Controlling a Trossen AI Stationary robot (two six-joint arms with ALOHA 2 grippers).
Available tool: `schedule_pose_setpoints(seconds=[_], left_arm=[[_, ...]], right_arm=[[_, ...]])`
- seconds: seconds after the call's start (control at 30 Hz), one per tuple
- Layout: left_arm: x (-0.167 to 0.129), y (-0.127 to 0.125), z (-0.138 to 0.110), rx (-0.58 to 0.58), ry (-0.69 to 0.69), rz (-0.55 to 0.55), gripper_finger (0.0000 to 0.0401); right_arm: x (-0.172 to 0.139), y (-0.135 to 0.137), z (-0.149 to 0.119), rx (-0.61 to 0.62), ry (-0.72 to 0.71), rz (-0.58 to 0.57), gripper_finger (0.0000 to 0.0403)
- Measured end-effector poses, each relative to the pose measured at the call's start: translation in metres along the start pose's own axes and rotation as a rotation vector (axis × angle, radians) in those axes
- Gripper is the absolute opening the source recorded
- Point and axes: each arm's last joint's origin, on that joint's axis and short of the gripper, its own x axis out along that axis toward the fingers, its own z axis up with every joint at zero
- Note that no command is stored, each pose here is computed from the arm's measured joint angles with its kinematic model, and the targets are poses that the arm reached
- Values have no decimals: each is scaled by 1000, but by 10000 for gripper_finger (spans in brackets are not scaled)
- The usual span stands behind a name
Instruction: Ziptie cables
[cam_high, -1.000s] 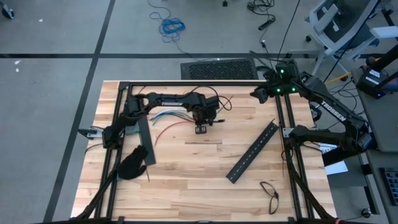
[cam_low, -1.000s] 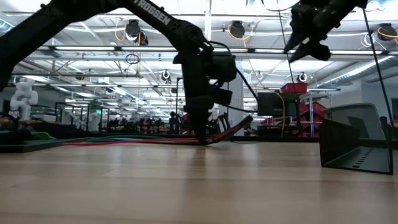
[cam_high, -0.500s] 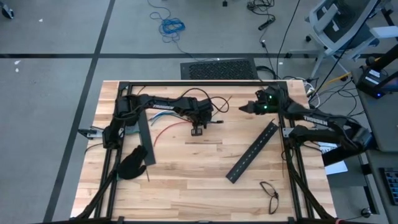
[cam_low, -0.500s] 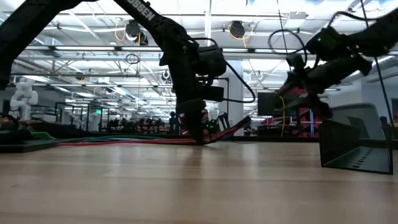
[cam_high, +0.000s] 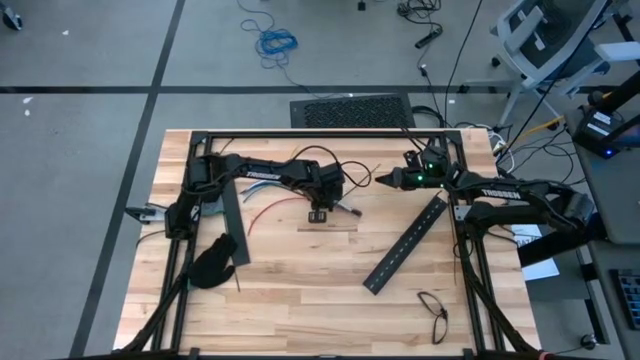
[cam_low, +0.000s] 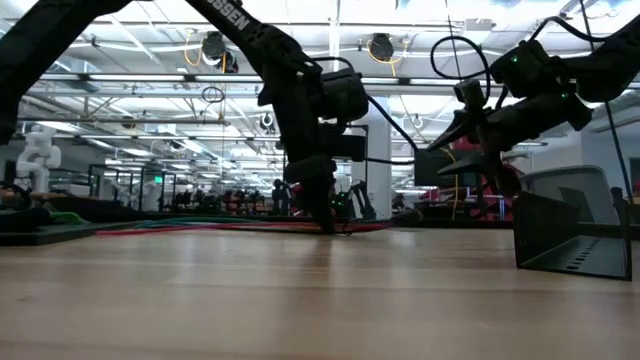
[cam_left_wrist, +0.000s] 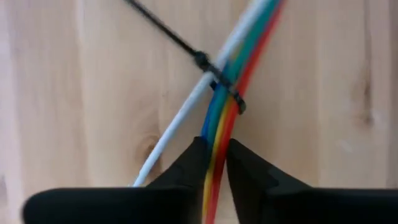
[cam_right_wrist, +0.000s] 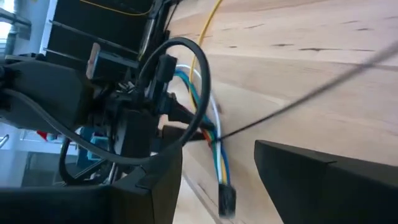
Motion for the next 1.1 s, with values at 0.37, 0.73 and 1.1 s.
schedule_pose_setpoints(seconds=[0.37,0.73,1.1], left_arm=[[-13,-2,7,-106,36,-19,166],[-29,7,5,-254,114,-12,176],[-58,3,22,-692,-240,-14,133]], right_arm=[[0,-1,0,-48,-15,-21,196],[0,-3,0,-67,-36,-65,196],[-2,-13,2,-176,-192,-287,196]])
